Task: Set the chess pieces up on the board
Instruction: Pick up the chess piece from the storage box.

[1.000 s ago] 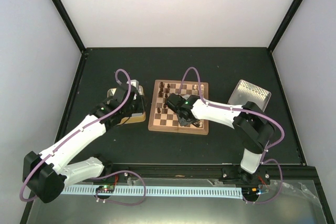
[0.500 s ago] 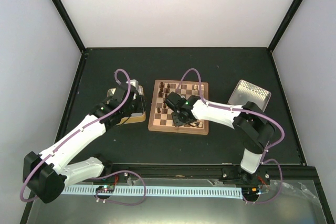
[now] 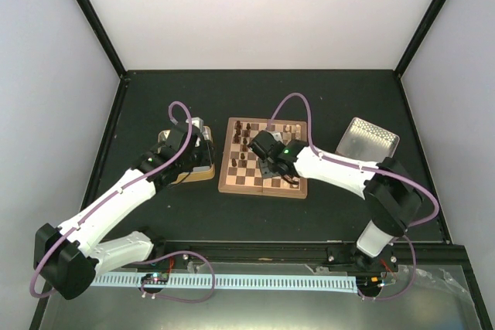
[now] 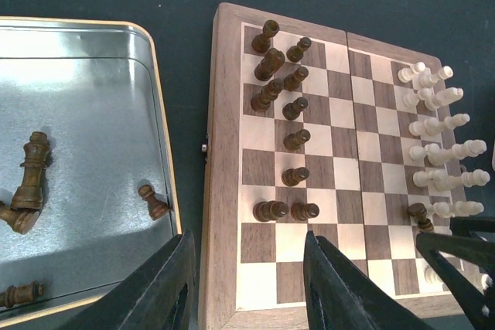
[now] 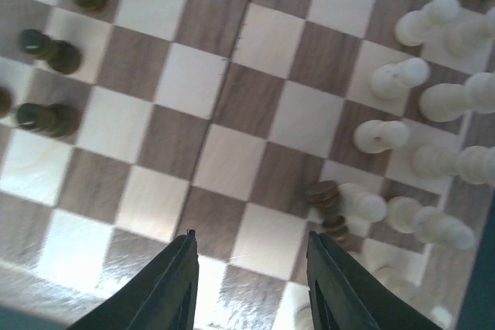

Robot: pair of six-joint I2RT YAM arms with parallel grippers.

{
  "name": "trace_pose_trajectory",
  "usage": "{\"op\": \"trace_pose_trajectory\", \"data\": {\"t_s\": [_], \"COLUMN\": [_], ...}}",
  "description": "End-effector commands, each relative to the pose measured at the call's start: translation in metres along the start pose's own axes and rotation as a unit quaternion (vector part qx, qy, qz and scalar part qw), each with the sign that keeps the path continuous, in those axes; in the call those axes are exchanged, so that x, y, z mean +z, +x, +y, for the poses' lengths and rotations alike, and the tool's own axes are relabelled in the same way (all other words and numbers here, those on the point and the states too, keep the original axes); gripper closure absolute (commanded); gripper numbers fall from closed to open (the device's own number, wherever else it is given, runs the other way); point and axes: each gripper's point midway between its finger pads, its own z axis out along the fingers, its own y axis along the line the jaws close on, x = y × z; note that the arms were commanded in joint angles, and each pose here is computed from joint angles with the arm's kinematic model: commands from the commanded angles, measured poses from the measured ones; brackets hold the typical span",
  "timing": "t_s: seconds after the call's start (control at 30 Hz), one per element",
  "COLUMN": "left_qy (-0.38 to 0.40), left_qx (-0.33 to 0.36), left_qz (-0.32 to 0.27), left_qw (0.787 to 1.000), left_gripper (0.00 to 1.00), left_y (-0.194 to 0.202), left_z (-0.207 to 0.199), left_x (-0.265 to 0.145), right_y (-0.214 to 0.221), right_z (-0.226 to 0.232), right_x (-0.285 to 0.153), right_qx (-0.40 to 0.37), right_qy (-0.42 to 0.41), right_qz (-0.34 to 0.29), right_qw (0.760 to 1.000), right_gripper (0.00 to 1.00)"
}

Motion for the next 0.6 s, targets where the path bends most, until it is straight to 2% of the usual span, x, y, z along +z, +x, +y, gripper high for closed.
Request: {"op": "trace_pose_trajectory", "data": {"t_s": [0.0, 0.57], "left_qy": [0.01, 0.008], "left_qx": [0.001, 0.001], "left_qz": [-0.004, 0.003], "left_qw": [1.0, 1.0], "left_gripper": [0.6, 0.6], "left_y": [-0.005, -0.004], "left_z": [-0.004, -0.003], "left_x": [-0.007, -0.005], "right_y": [-0.002, -0.001], "right_z": [-0.025, -0.027], "right_x": [0.01, 0.031], "right_qx": [-0.002, -0.01], "right_qy": [0.071, 0.092], "right_qz": [-0.002, 0.009], "right_qw": [0.997, 0.996], "right_gripper": [0.59, 0.63]}}
